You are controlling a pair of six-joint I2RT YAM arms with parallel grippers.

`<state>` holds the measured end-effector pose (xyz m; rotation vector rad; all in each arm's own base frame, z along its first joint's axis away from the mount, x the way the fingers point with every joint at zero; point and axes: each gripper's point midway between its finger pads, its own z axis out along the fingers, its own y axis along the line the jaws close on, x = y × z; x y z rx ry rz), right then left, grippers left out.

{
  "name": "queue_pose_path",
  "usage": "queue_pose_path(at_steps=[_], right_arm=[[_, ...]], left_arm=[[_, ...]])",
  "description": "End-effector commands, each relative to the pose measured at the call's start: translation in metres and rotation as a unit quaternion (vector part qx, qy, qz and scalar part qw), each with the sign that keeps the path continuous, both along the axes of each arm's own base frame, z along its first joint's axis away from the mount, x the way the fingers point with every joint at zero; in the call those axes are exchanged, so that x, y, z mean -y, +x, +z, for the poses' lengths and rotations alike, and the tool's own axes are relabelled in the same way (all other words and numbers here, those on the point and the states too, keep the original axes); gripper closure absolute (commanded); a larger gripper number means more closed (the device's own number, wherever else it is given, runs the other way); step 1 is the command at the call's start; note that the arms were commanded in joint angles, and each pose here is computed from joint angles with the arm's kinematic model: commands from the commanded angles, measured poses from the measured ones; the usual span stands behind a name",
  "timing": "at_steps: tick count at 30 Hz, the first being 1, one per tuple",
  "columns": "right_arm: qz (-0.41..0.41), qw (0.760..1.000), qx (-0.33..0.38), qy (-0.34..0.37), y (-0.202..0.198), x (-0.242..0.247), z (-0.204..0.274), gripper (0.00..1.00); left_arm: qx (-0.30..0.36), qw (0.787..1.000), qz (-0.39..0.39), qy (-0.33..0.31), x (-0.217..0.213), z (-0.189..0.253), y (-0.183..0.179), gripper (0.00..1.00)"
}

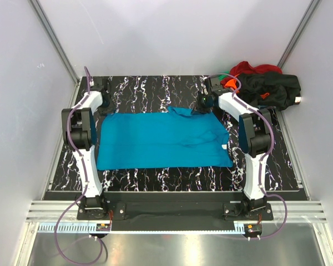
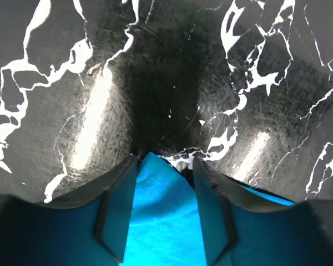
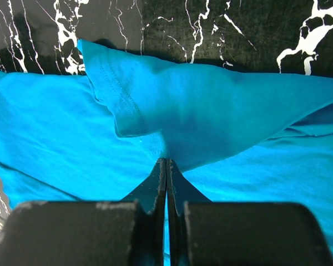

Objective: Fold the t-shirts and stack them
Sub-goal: Fold the tshirt

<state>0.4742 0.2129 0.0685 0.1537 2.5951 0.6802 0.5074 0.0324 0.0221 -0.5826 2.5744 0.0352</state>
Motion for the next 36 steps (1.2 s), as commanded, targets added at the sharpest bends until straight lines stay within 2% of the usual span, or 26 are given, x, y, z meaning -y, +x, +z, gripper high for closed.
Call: queue_pose_path(at_steps=[1,4,7,8,11,15,21,28,32,36], right_arm=[[0.006,0.998,0.055,0.0,0.006,-0.001,0.036,1.0],[0.005,0.998,0.058,-0.004,0.008,0.0,0.036,1.0],[0.004,0.998,0.06,-0.004,0.011,0.0,0.037,1.0],[0.004,0.998,0.061,-0.003,0.012,-0.001,0.039,1.0],[0.002,0.998,0.066,0.002,0.014,-0.002,0.051,1.0],[0.0,0.996,0.089,0.008,0.013,-0.001,0.084,1.0],[-0.004,0.994,0.113,0.007,0.0,0.006,0.115,1.0],[-0.018,0.993,0.113,-0.022,-0.039,0.029,0.114,1.0],[-0.033,0.992,0.117,-0.04,-0.07,0.046,0.107,1.0],[-0.047,0.99,0.123,-0.045,-0.092,0.058,0.104,1.0]], left_arm=[[-0.013,1.0,0.0,0.016,-0.007,0.003,-0.01,0.59],[-0.014,1.0,0.001,0.017,-0.008,0.004,-0.01,0.71],[-0.014,1.0,0.0,0.022,-0.009,0.005,-0.009,0.98],[-0.014,1.0,0.002,0.024,-0.01,0.004,-0.01,1.0],[-0.005,1.0,0.004,0.021,-0.008,0.016,-0.01,1.0],[0.031,0.999,0.029,0.021,-0.009,0.054,-0.018,1.0],[0.05,0.996,0.068,0.016,-0.014,0.091,-0.041,1.0],[0.072,0.992,0.103,-0.022,-0.014,0.098,-0.085,1.0],[0.099,0.99,0.1,-0.023,-0.013,0.105,-0.094,1.0],[0.084,0.991,0.105,-0.018,-0.016,0.094,-0.105,1.0]])
